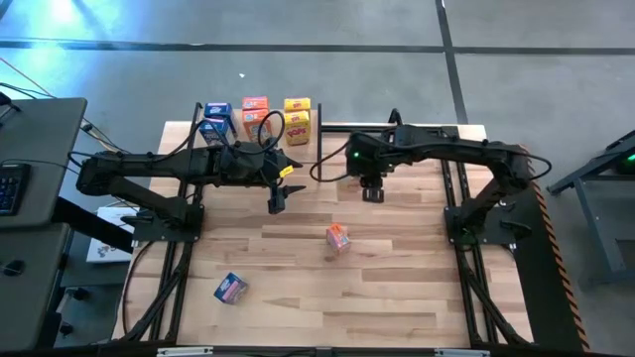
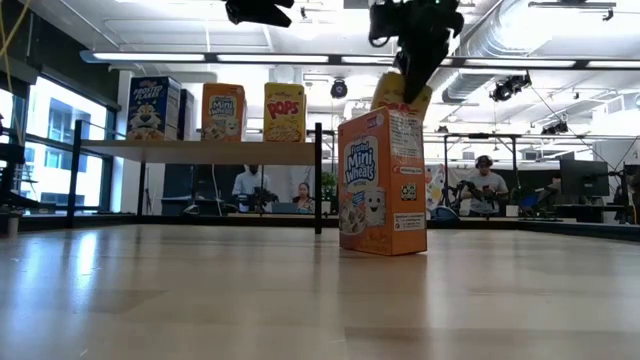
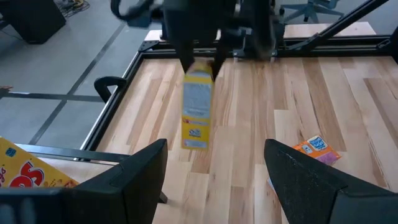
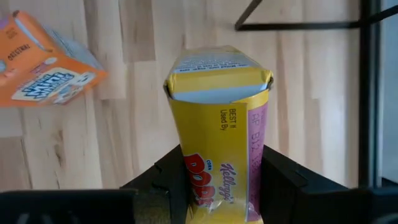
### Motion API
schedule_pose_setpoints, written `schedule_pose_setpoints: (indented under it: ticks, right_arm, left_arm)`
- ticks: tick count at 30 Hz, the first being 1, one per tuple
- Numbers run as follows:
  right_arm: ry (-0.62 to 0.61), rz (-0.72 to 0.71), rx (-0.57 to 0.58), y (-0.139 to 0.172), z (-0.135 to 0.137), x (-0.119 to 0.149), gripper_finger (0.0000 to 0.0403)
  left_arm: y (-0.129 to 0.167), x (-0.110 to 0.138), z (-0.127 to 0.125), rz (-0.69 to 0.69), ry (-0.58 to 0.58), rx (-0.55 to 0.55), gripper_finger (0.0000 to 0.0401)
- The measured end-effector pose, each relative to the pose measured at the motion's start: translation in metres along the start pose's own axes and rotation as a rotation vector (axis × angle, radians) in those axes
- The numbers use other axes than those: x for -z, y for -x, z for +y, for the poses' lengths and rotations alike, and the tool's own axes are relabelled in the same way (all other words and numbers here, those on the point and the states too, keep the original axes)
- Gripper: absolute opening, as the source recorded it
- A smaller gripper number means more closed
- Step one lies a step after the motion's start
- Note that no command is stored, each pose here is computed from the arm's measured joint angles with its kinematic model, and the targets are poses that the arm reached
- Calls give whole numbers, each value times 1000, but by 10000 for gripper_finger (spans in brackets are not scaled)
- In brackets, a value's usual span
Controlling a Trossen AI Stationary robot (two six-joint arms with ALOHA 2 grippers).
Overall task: Stack cereal on shelf
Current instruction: Put the yellow cereal box on the shelf aligned with the other yellow cereal boxes
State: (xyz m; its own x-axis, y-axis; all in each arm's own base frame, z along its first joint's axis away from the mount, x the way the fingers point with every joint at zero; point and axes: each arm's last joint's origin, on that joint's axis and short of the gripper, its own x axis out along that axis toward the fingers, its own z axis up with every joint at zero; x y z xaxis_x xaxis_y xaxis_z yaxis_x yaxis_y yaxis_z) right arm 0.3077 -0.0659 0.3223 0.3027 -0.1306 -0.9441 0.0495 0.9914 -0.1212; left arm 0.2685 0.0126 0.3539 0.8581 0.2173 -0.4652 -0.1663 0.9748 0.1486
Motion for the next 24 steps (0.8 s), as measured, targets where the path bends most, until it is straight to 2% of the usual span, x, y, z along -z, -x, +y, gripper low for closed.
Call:
schedule_pose_setpoints:
  ticks: [9, 24]
  right_arm:
    - [-28, 150, -72, -28, 3, -1, 136]
    - [-16, 258, -94, -64, 4, -7, 136]
  left_arm:
    - [0, 0, 0, 0, 0, 0, 260]
    - [0, 0, 0, 0, 0, 0, 260]
